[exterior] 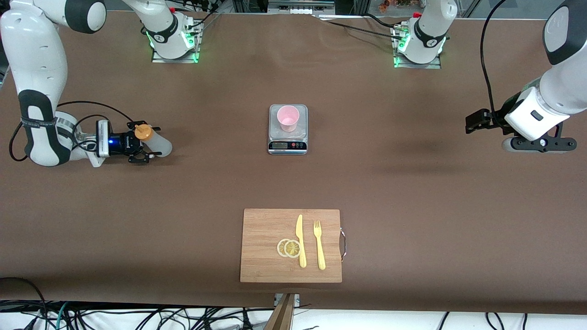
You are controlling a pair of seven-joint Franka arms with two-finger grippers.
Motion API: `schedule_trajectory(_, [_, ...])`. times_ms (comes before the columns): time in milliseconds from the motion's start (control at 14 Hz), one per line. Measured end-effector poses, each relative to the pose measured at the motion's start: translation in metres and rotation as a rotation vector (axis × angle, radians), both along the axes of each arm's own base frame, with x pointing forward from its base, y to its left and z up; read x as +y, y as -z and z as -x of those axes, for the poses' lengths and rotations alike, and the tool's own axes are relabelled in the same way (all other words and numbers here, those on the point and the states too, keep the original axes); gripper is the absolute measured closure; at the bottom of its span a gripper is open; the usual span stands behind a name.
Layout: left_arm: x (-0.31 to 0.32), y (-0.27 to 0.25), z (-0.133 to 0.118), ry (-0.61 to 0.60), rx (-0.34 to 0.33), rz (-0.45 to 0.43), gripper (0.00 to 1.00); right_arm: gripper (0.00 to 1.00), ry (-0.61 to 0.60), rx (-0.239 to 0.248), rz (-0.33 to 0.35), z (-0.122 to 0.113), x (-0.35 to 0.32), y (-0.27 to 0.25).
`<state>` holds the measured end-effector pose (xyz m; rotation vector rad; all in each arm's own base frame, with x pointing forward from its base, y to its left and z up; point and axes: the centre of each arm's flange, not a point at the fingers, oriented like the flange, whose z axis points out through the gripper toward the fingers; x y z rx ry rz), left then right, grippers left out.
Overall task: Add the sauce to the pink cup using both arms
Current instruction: 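Lower the squeeze bottle onto the table with the right gripper, then open the right gripper and release the squeeze bottle upright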
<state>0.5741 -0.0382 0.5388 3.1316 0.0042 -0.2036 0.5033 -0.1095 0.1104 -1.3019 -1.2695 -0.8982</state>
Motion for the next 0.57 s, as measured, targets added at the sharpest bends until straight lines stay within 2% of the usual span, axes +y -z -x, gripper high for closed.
schedule_trajectory(215, [0.0,0.0,0.0,0.0,0.0,0.0,0.0,0.0,0.03,-0.008,0.014,-0.008,-0.02,-0.008])
schedule_trajectory(430, [0.0,0.0,0.0,0.0,0.0,0.0,0.0,0.0,0.09,-0.022,0.047,-0.017,-0.068,-0.026])
schedule_trajectory(573, [0.0,0.0,0.0,0.0,0.0,0.0,0.0,0.0,0.113,-0.001,0.062,-0.016,-0.101,-0.039])
